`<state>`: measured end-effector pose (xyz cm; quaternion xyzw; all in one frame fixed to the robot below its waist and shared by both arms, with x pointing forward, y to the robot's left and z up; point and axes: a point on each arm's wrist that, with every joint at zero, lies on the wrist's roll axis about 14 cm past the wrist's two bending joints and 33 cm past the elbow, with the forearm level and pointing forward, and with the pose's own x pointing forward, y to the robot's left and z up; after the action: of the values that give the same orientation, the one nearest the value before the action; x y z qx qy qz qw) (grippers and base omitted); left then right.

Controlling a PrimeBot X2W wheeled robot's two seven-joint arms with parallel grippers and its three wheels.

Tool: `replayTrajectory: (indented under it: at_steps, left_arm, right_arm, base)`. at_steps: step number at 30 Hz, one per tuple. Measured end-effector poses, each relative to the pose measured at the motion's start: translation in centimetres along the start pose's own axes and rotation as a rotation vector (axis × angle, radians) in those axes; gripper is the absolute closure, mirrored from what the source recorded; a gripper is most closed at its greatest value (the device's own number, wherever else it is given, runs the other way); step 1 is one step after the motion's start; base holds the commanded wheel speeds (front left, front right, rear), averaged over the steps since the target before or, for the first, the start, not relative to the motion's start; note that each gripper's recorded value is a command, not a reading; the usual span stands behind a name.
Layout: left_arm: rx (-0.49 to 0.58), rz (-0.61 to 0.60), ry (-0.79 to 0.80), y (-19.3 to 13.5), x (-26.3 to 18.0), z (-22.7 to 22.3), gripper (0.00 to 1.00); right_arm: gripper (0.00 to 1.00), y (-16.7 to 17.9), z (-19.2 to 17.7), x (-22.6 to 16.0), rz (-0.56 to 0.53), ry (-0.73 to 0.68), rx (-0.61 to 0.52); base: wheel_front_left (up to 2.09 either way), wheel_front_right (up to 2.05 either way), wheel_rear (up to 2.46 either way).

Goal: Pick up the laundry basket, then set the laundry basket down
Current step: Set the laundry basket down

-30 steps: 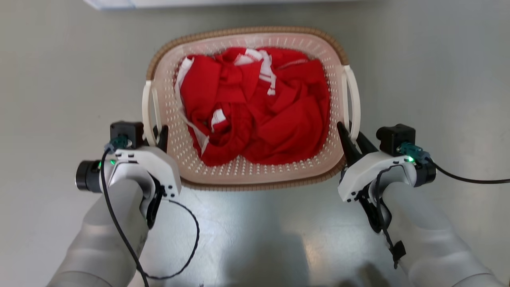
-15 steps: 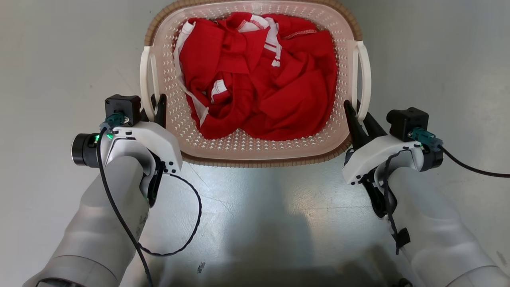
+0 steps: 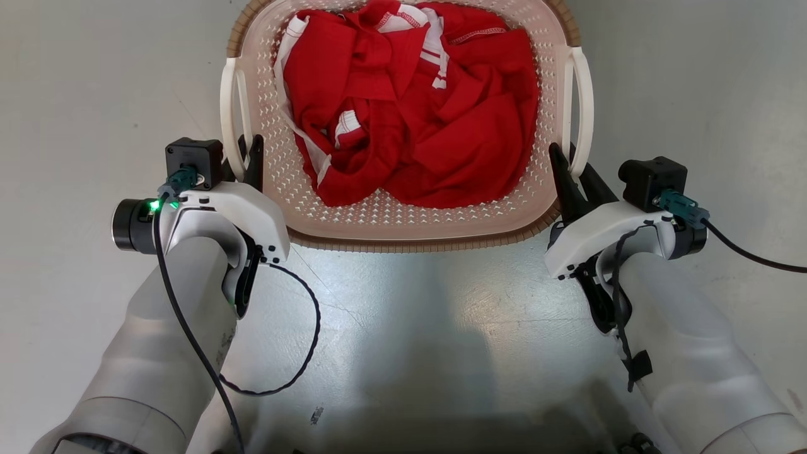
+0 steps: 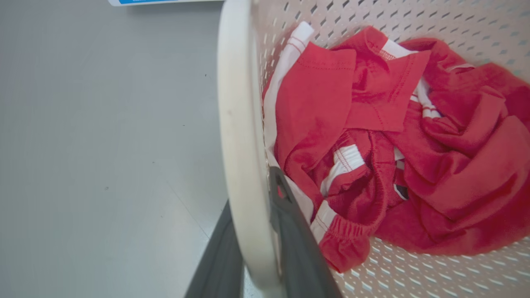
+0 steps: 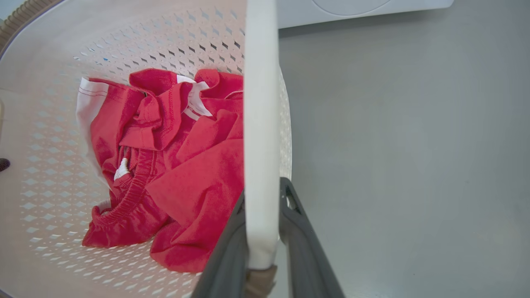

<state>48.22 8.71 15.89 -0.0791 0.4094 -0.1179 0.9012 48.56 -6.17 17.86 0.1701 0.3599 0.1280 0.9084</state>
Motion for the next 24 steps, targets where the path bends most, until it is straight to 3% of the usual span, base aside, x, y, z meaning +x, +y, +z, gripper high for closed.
replayTrajectory:
  at_steps: [24]
  left_arm:
    - [0.014, -0.015, 0.005, -0.45, 0.53, -0.22, 1.0]
  right_arm:
    - [0.97, -0.37, -0.41, -0.15, -0.005, 0.009, 0.016]
  base:
    - [0.0, 0.0, 0.0]
